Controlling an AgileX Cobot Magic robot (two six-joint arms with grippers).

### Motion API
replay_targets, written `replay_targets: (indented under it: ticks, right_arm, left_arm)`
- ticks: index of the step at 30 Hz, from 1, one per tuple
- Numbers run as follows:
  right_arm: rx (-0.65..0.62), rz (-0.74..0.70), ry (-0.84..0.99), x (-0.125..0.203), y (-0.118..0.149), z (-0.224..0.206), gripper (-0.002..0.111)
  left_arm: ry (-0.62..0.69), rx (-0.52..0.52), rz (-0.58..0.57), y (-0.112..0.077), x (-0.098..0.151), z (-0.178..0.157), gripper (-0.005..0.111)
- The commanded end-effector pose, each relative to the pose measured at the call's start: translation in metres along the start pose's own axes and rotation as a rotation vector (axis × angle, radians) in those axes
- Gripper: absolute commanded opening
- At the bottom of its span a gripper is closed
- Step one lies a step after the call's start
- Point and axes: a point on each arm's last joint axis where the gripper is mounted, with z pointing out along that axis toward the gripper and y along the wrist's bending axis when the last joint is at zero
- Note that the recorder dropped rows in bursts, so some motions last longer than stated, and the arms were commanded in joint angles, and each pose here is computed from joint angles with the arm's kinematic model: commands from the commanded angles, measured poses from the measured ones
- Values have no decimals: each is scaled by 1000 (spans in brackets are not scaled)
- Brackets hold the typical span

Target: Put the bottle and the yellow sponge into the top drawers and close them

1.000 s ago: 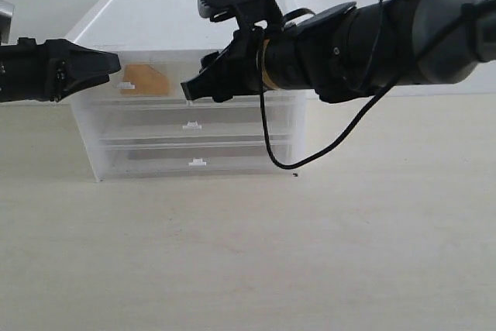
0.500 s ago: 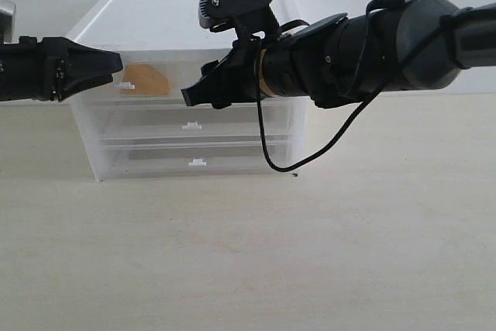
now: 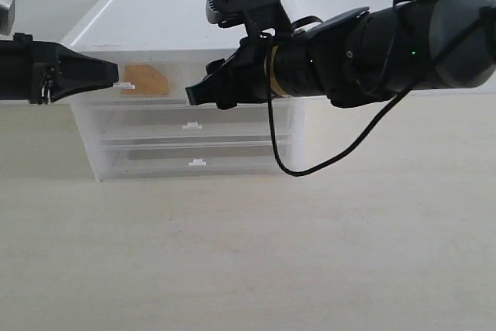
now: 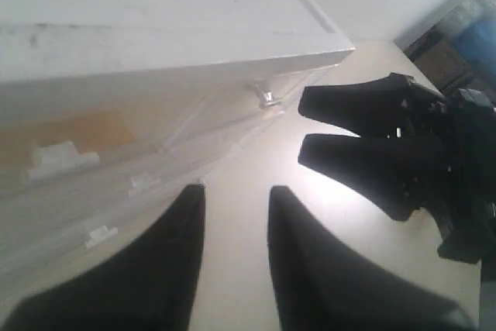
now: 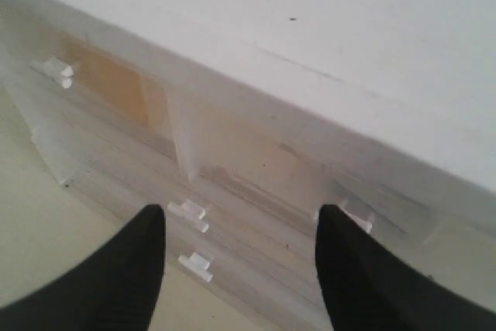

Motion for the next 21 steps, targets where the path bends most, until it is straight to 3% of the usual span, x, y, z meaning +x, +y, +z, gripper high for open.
replay_targets:
  ticks: [1,5,8,12,21]
  right_arm:
    - [15,5,-7,-1,-5,-18,43]
    - [9,3,4,5,-4,-33,1]
    - [9,6,16,11,-5,-47,0]
    - [-1,23,33,24,-4,-73,0]
    - [-79,83,-5,40,2,-143,0]
  left_arm:
    - [34,22,26,-22,10,-8,23]
    - [34,27,39,-38,23,-16,15]
    - [13,58,49,-52,35,-22,4]
    - [-65,115,49,-75,58,-32,4]
    - [-103,116,102,-131,108,-61,4]
